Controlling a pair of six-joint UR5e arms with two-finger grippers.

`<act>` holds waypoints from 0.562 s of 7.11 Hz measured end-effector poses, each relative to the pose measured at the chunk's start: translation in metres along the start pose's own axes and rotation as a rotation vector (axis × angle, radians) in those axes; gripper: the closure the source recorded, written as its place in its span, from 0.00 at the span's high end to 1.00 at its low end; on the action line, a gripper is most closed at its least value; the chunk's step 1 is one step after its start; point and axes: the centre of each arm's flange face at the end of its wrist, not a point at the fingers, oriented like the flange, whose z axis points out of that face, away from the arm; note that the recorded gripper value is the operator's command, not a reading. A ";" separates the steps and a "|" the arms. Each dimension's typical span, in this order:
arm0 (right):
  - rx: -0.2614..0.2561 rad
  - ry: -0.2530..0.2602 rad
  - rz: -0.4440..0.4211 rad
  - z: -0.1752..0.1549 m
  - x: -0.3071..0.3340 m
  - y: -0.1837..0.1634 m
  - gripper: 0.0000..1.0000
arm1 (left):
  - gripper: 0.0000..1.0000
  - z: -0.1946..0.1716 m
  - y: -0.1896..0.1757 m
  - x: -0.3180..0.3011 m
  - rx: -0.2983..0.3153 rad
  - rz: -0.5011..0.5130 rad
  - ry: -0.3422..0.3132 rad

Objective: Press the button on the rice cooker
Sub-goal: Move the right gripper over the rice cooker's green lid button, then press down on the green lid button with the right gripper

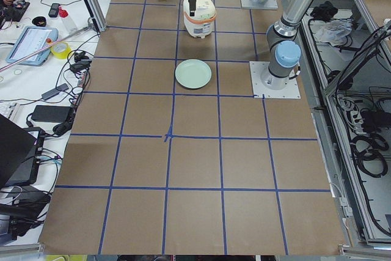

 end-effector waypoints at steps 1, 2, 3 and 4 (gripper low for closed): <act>-0.004 0.001 -0.001 0.002 0.000 0.000 0.00 | 1.00 0.000 0.000 0.000 0.000 0.000 0.000; -0.011 0.002 -0.001 0.007 0.001 0.000 0.00 | 1.00 0.000 0.000 0.000 0.000 0.000 0.000; -0.018 0.003 -0.001 0.013 0.002 0.001 0.00 | 1.00 0.000 0.000 0.000 0.000 0.000 0.000; -0.020 0.003 0.001 0.017 0.003 0.002 0.00 | 1.00 0.000 0.000 0.000 0.000 0.000 0.000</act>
